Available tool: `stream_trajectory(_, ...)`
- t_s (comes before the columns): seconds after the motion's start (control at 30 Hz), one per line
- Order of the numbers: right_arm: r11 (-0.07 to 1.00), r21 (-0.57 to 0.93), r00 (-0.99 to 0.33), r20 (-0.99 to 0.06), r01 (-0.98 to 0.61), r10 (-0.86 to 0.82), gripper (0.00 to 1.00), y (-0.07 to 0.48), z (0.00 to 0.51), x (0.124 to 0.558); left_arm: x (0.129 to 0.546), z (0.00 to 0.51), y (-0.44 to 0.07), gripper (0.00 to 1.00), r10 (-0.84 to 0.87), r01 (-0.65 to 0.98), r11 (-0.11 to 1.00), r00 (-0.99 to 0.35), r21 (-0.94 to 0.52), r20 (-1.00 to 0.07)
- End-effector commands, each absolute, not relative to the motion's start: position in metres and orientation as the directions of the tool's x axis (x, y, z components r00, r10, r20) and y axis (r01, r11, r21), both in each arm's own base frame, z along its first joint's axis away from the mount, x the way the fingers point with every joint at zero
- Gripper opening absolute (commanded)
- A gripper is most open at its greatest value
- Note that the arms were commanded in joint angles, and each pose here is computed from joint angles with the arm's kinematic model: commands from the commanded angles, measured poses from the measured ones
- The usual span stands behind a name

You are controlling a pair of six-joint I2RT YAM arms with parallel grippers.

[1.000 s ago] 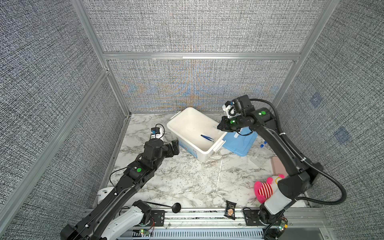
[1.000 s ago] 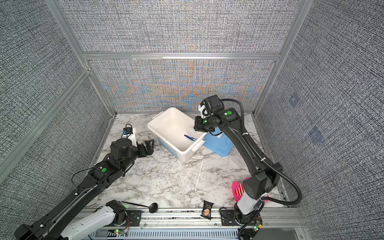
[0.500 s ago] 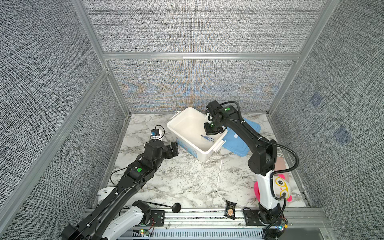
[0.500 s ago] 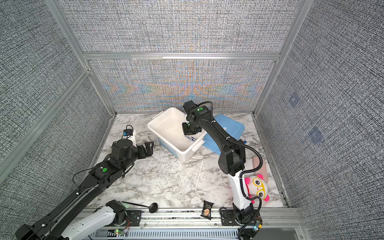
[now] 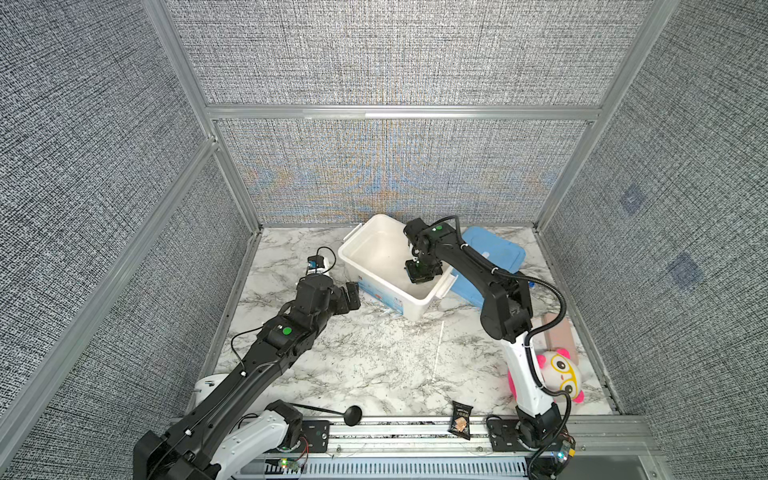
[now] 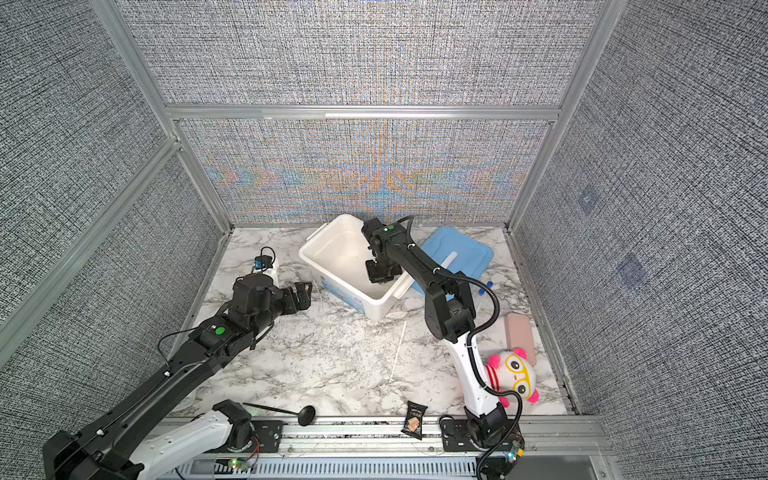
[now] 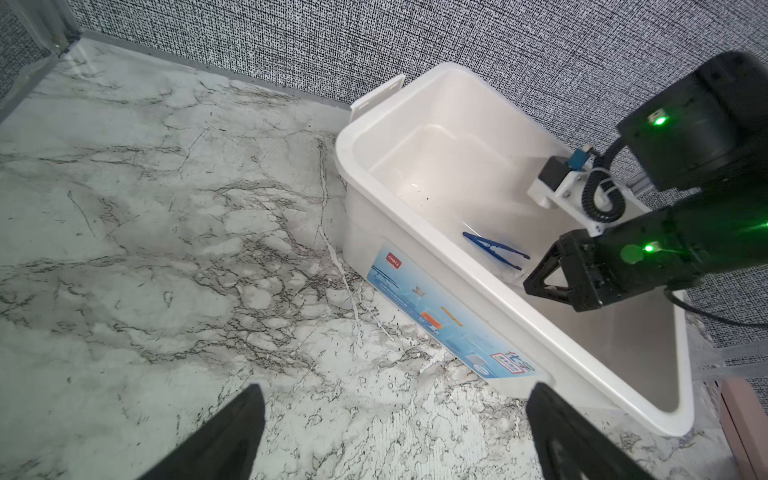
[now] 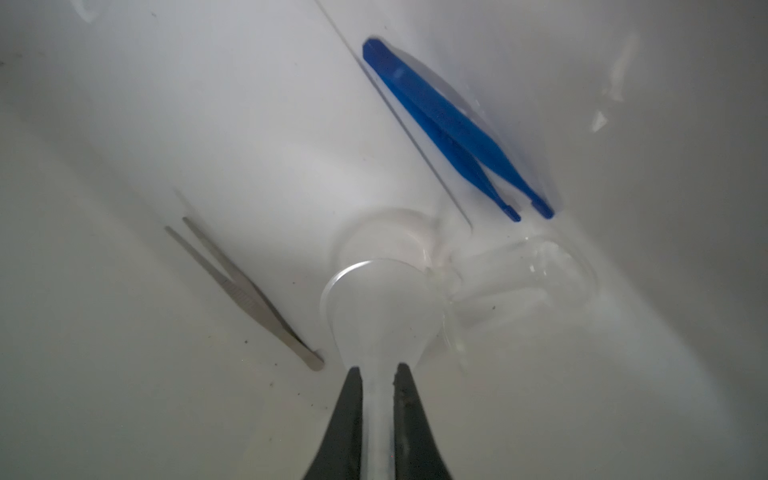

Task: Organize the chemistry lab equipment
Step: 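Lift the clear funnel with the right gripper and lower it into the bin, then release the funnel and move the right gripper down to the glass rod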

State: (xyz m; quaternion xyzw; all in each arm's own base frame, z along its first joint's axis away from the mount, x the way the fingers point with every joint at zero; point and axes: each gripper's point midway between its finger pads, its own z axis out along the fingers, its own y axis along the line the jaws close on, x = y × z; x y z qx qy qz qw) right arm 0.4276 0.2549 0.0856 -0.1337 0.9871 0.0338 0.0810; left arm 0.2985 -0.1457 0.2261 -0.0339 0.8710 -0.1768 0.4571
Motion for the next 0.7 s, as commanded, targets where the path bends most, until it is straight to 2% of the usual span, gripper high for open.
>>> stream_trajectory(0.0, 0.964, 0.040, -0.950, -0.181, -0.264, -0.253, 0.11, 0.256, 0.086, 0.430, 0.301, 0.232, -0.146, 0.99, -0.234, 0.102, 0.932, -0.566, -0.349, -0.791)
stream_trajectory(0.3, 0.958, 0.058, -0.943, -0.203, -0.281, -0.264, 0.18, 0.265, 0.097, 0.428, 0.302, 0.237, -0.146, 0.99, -0.239, 0.107, 0.929, -0.555, -0.354, -0.797)
stream_trajectory(0.47, 0.954, 0.063, -0.934, -0.230, -0.295, -0.273, 0.36, 0.269, 0.116, 0.425, 0.303, 0.238, -0.147, 0.99, -0.235, 0.107, 0.931, -0.560, -0.350, -0.795)
stream_trajectory(0.67, 0.946, 0.069, -0.905, -0.319, -0.318, -0.281, 0.50, 0.273, 0.166, 0.418, 0.302, 0.241, -0.145, 0.99, -0.235, 0.105, 0.932, -0.552, -0.346, -0.800)
